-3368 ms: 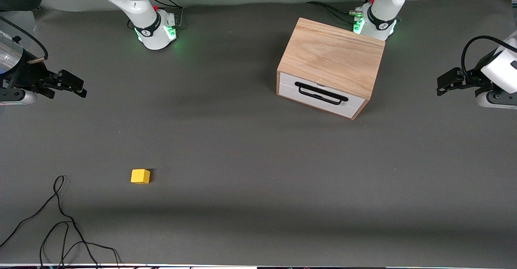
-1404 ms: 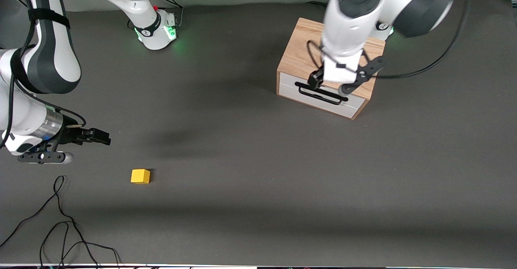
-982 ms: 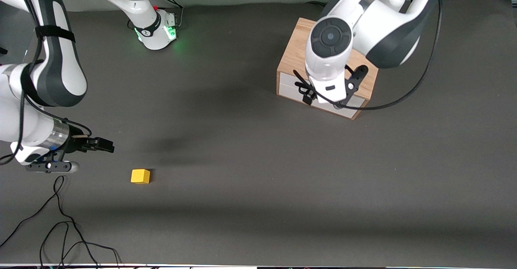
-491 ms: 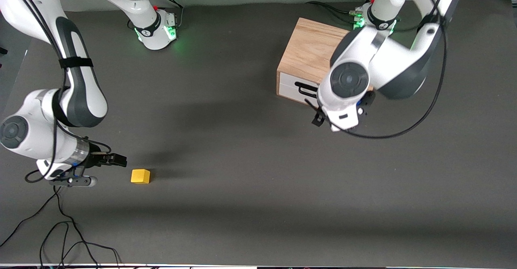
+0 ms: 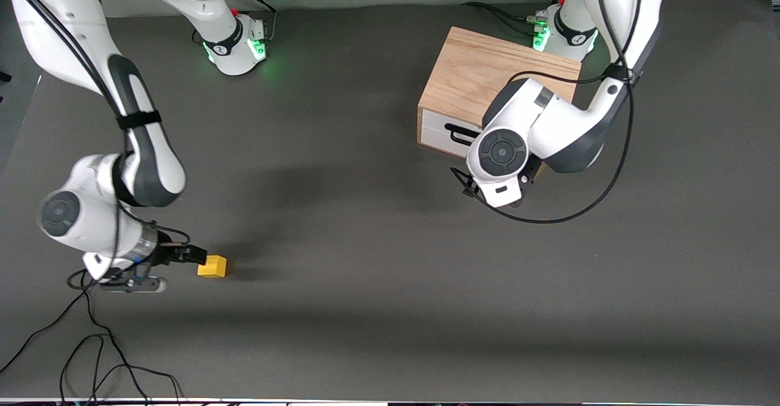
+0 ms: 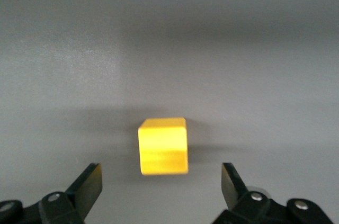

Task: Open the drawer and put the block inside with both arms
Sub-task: 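Reach the left gripper to the drawer handle while the right gripper reaches the cube, then pull the drawer open with the left gripper while the right gripper grasps the cube, then lift the yellow cube with the right gripper toward the open drawer, then lower the cube into the drawer with the right gripper while the left gripper withdraws, then open the right gripper and draw it back from the drawer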

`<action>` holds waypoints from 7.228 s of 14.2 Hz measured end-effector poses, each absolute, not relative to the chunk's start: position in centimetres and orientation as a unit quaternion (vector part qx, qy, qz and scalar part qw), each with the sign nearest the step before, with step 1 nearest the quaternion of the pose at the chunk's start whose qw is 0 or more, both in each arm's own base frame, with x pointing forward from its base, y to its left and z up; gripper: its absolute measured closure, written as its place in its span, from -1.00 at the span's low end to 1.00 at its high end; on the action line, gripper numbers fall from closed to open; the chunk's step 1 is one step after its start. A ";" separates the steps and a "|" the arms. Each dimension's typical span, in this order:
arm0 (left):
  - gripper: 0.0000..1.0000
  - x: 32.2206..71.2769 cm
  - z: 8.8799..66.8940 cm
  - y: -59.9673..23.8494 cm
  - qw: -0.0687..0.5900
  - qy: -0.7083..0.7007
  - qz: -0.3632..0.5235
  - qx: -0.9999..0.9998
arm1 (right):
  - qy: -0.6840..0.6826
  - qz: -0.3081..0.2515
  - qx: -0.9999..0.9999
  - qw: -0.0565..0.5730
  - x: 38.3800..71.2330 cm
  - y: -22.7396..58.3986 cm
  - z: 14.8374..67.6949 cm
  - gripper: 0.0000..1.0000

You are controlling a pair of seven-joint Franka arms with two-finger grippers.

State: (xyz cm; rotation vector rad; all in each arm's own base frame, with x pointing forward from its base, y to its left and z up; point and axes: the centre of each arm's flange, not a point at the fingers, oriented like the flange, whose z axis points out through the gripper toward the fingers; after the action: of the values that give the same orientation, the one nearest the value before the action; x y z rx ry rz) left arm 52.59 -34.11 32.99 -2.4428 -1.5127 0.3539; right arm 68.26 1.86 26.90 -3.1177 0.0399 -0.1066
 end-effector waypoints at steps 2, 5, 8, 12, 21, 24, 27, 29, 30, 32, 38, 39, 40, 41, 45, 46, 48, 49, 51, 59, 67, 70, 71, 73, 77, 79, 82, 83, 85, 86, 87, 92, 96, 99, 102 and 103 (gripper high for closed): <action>-1.00 51.6 31.5 -34.3 0.131 -0.521 0.123 -0.835 | 0.006 -0.041 -0.999 0.011 68.5 2.8 24.0 -1.00; -1.00 50.9 30.5 -34.3 0.139 -0.524 0.124 -0.831 | 0.007 -0.038 -0.999 0.008 68.5 2.6 20.8 -1.00; -1.00 50.7 30.1 -34.2 0.142 -0.525 0.124 -0.830 | 0.008 -0.038 -0.999 0.005 68.5 2.3 19.4 -1.00; -1.00 50.5 28.7 -34.1 0.147 -0.523 0.125 -0.830 | 0.011 -0.036 -0.999 0.004 68.4 1.8 18.4 -0.96; -1.00 51.4 28.6 -34.4 0.131 -0.531 0.112 -0.829 | 0.008 -0.040 -0.999 0.003 68.5 1.7 18.3 -0.10; -1.00 52.9 29.0 -34.7 0.118 -0.537 0.108 -0.828 | 0.008 -0.040 -0.999 0.003 68.5 1.7 18.3 -0.10; -1.00 54.6 29.6 -35.1 0.102 -0.542 0.104 -0.828 | 0.008 -0.043 -0.999 0.003 68.7 1.7 18.6 -0.10; -1.00 55.4 29.7 -35.6 0.097 -0.546 0.096 -0.827 | 0.006 -0.048 -0.999 0.004 69.2 1.9 19.3 -0.10; -1.00 55.8 29.7 -35.7 0.096 -0.550 0.090 -0.825 | 0.005 -0.046 -0.999 0.004 69.5 2.1 19.9 -0.10; -1.00 56.0 29.5 -36.0 0.102 -0.551 0.090 -0.823 | 0.004 -0.035 -0.999 0.005 70.2 2.3 21.7 -0.10; -1.00 57.0 29.5 -37.1 0.091 -0.551 0.075 -0.826 | -0.007 0.010 -1.000 0.010 71.8 3.7 35.8 -0.10; -1.00 57.2 29.6 -37.1 0.086 -0.551 0.071 -0.827 | -0.011 0.018 -1.000 0.011 71.7 4.3 38.5 -0.10; -1.00 57.3 29.6 -37.2 0.081 -0.551 0.067 -0.828 | -0.014 0.024 -1.000 0.011 71.6 5.2 41.0 -0.10; -1.00 57.5 29.7 -37.2 0.076 -0.551 0.063 -0.828 | -0.015 0.027 -0.999 0.011 71.3 6.3 43.3 -0.10; -1.00 58.6 30.1 -37.4 0.049 -0.555 0.050 -0.829 | 0.004 0.024 -1.000 0.010 68.8 11.0 50.3 -0.10; -1.00 58.9 30.1 -37.3 0.043 -0.558 0.049 -0.828 | 0.011 0.023 -1.000 0.010 67.9 12.3 51.9 -0.10; -1.00 59.5 30.2 -37.3 0.032 -0.561 0.046 -0.826 | 0.024 0.019 -0.999 0.010 66.0 15.0 54.8 -0.10; -1.00 59.8 30.3 -37.4 0.025 -0.561 0.043 -0.826 | 0.033 0.013 -0.999 0.011 65.0 16.6 56.3 -0.10; -1.00 60.3 30.6 -37.6 0.010 -0.562 0.037 -0.826 | 0.057 0.006 -0.998 0.016 63.2 20.0 58.7 -0.10; -1.00 64.2 36.8 -36.8 -0.060 -0.579 0.001 -0.813 | 0.153 -0.010 -0.988 0.032 56.7 33.6 61.7 -0.10; -1.00 68.9 49.2 -18.4 -0.070 -0.535 -0.003 -0.842 | 0.200 -0.030 -0.976 0.079 49.9 50.8 55.6 -0.10; -1.00 68.5 51.4 -9.4 -0.057 -0.478 0.030 -0.876 | 0.181 -0.031 -0.980 0.075 48.1 56.1 49.8 -0.10; -1.00 68.1 52.0 -6.5 -0.056 -0.453 0.042 -0.889 | 0.178 -0.029 -0.981 0.069 47.4 57.3 48.0 -0.10; -1.00 66.9 53.3 -1.0 -0.054 -0.397 0.062 -0.914 | 0.176 -0.023 -0.982 0.058 46.6 58.9 45.1 -0.10; -1.00 63.6 56.3 5.4 -0.047 -0.258 0.068 -0.963 | 0.205 -0.016 -0.977 0.050 46.1 61.0 39.6 -0.10; -1.00 62.0 57.4 5.5 -0.038 -0.197 0.062 -0.978 | 0.220 -0.012 -0.974 0.044 45.5 62.1 36.7 -0.10; -1.00 59.1 58.8 3.8 -0.016 -0.134 0.058 -0.989 | 0.226 -0.005 -0.974 0.029 44.8 62.7 33.8 -0.10; -1.00 58.1 59.2 3.2 -0.008 -0.120 0.057 -0.991 | 0.228 -0.003 -0.973 0.026 44.8 62.8 33.3 -0.10; -1.00 56.6 60.1 2.4 0.002 -0.091 0.053 -0.994 | 0.233 -0.002 -0.972 0.024 44.7 62.9 32.5 -0.10; -1.00 56.4 60.5 2.3 0.003 -0.075 0.048 -0.996 | 0.234 -0.004 -0.972 0.027 44.6 63.2 32.2 -0.10; -1.00 56.3 60.9 2.2 0.003 -0.052 0.040 -0.998 | 0.236 -0.005 -0.971 0.030 44.5 63.4 31.9 -0.10; -1.00 56.7 61.6 0.3 0.008 0.029 0.020 -0.999 | 0.237 -0.009 -0.971 0.039 44.4 63.8 30.8 -0.10; -1.00 56.7 61.9 -0.8 0.009 0.040 0.017 -0.999 | 0.234 -0.015 -0.971 0.042 44.3 64.1 30.0 -0.10; -1.00 56.6 61.9 -0.7 0.009 0.040 0.013 -0.999 | 0.235 -0.019 -0.971 0.046 44.5 64.2 29.8 -0.39; -1.00 56.2 61.3 -0.9 0.010 0.042 0.004 -0.999 | 0.234 -0.023 -0.971 0.050 44.6 64.3 30.1 -0.96; -1.00 56.0 61.2 -0.9 0.010 0.043 0.005 -0.999 | 0.234 -0.025 -0.971 0.053 44.7 64.3 30.4 -1.00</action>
State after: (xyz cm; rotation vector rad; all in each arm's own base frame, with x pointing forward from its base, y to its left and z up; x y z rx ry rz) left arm 56.00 -0.95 61.23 -3.1186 0.1329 0.0150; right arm 44.68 64.33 30.44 -2.9510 0.7111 -0.0761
